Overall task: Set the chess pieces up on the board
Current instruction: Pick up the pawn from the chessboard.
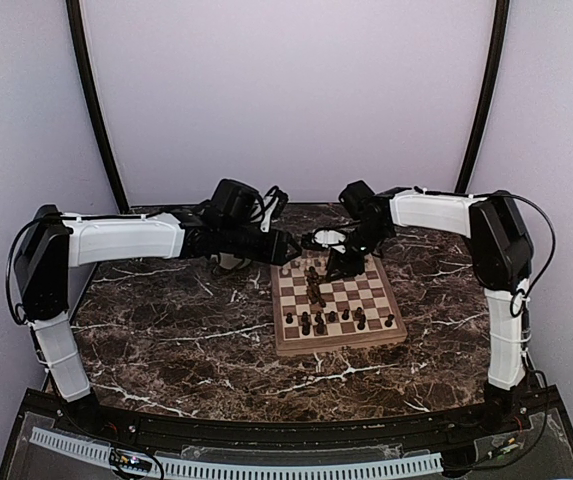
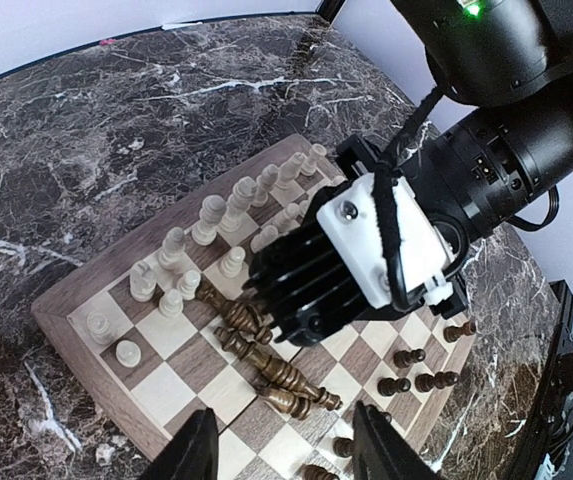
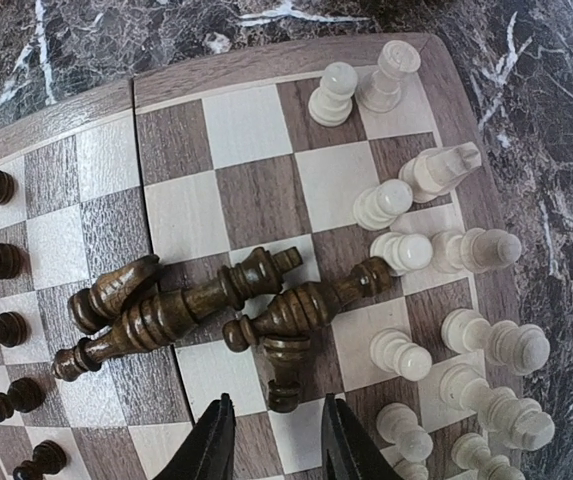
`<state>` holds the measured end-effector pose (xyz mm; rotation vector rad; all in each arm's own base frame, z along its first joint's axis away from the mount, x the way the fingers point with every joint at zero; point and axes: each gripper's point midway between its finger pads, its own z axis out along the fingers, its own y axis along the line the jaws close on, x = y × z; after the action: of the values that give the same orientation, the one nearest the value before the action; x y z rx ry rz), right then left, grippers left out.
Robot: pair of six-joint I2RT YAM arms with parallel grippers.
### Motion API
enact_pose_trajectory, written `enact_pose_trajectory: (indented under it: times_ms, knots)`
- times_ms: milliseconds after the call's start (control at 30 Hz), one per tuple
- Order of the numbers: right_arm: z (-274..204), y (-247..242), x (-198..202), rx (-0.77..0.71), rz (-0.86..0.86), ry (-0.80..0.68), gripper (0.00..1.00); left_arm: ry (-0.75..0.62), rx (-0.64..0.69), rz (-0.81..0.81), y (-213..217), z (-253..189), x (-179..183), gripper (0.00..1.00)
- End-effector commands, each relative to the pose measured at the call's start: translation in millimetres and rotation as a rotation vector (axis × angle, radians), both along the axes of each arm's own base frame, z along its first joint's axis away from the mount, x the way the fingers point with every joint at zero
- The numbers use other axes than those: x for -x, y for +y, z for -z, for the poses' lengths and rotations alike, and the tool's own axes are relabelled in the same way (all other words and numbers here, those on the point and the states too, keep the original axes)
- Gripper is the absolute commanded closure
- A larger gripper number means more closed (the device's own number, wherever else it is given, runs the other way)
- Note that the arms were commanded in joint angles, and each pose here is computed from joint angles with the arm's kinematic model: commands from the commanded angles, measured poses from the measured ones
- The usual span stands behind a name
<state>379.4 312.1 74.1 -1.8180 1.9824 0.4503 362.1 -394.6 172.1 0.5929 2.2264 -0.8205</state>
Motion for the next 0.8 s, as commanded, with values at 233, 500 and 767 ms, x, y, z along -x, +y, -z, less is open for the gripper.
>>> enact_pose_trajectory:
  times_ms: [233, 500, 767]
  knots:
    - [5, 12, -7, -0.011, 0.005, 0.011, 0.66, -0.027, 0.011, -0.03, 14, -12, -4, 0.52]
    - [14, 13, -5, 0.002, -0.009, 0.036, 0.66, -0.021, 0.009, -0.031, 14, -8, -5, 0.52]
    - [24, 8, 3, 0.032, -0.029, 0.068, 0.73, -0.019, 0.01, -0.026, 13, -7, -6, 0.51]
